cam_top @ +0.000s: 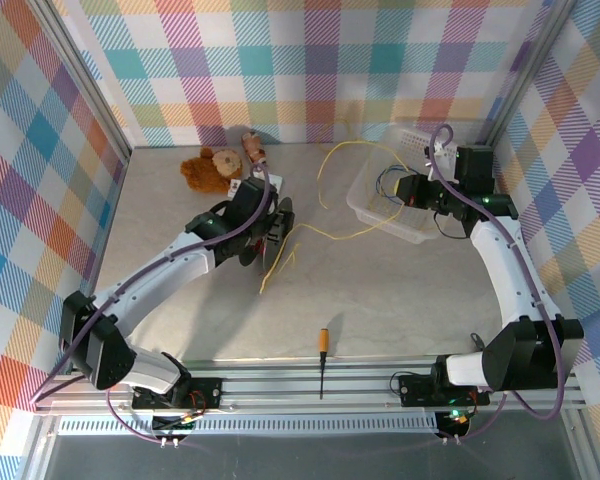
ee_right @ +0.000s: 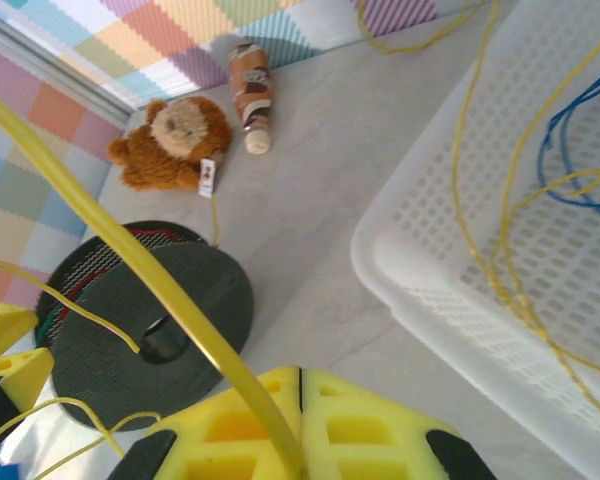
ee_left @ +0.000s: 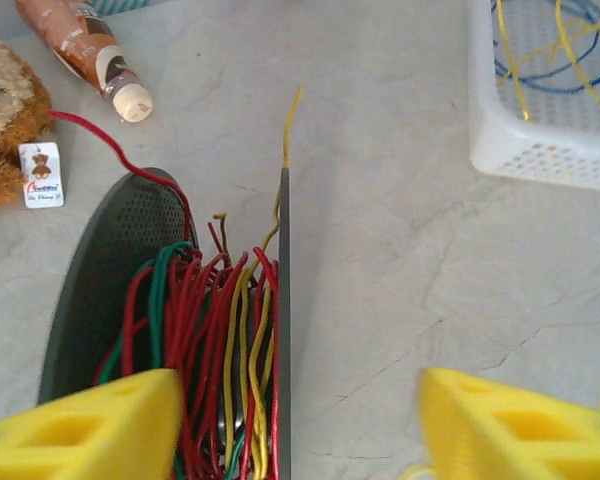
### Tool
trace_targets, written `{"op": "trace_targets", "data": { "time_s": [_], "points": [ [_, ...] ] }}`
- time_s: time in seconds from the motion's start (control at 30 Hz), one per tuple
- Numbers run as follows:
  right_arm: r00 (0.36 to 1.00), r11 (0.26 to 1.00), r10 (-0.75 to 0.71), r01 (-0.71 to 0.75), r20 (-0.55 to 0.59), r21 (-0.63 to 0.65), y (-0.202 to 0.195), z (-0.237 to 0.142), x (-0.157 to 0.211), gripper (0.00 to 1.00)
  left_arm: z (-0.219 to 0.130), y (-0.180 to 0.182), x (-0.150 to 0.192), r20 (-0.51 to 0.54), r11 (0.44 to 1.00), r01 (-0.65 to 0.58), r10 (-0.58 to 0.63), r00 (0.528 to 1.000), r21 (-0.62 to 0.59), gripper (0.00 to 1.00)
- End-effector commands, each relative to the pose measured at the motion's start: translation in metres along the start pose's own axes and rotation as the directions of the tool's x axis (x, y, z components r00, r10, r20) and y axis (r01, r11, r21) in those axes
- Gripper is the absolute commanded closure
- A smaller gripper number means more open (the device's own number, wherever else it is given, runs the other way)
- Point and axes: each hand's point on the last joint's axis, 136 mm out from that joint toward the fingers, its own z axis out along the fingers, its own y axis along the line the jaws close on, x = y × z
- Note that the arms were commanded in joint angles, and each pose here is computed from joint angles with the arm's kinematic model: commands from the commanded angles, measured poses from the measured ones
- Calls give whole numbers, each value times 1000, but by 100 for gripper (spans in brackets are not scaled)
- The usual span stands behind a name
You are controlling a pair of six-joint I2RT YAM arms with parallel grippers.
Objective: Wrap the cables
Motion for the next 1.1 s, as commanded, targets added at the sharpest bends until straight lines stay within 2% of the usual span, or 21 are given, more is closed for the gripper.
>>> {"op": "trace_targets", "data": {
  "time_s": [0.0, 0.2, 0.33, 0.4, 0.5, 0.63, 0.83, 1.07],
  "points": [
    [1000, 992, 30, -30, -4, -124, 20, 0, -2, 100, -30, 14, -22, 59, 997, 78, -78, 995, -6, 22],
    [999, 979, 42, -46, -24, -197, 41, 7, 3, 100, -46, 45, -24, 53, 980, 199, -199, 979, -9, 0],
    [999, 974, 31, -40, -44, -222, 56, 20, 8, 100, -44, 68, -20, 15, 955, 296, -296, 955, 4, 0],
    [999, 981, 28, -35, -40, -189, 52, 27, 8, 100, -43, 80, -16, 11, 944, 329, -328, 944, -13, 0],
    [999, 995, 38, -38, -5, -97, 37, 28, 2, 100, -46, 87, -16, 25, 927, 374, -374, 927, 25, 0],
    [999, 987, 32, -35, -17, -158, 51, 32, -4, 100, -44, 93, -14, 26, 906, 419, -421, 907, 60, 0],
    [997, 981, -6, -8, -74, -193, 63, 49, 8, 100, -33, 100, -13, -8, 816, 548, -556, 831, 186, 0],
    [994, 976, -7, -16, -105, -217, 82, 80, 19, 100, 1, 107, -5, -42, 799, 572, -575, 817, 184, 0]
  ]
}}
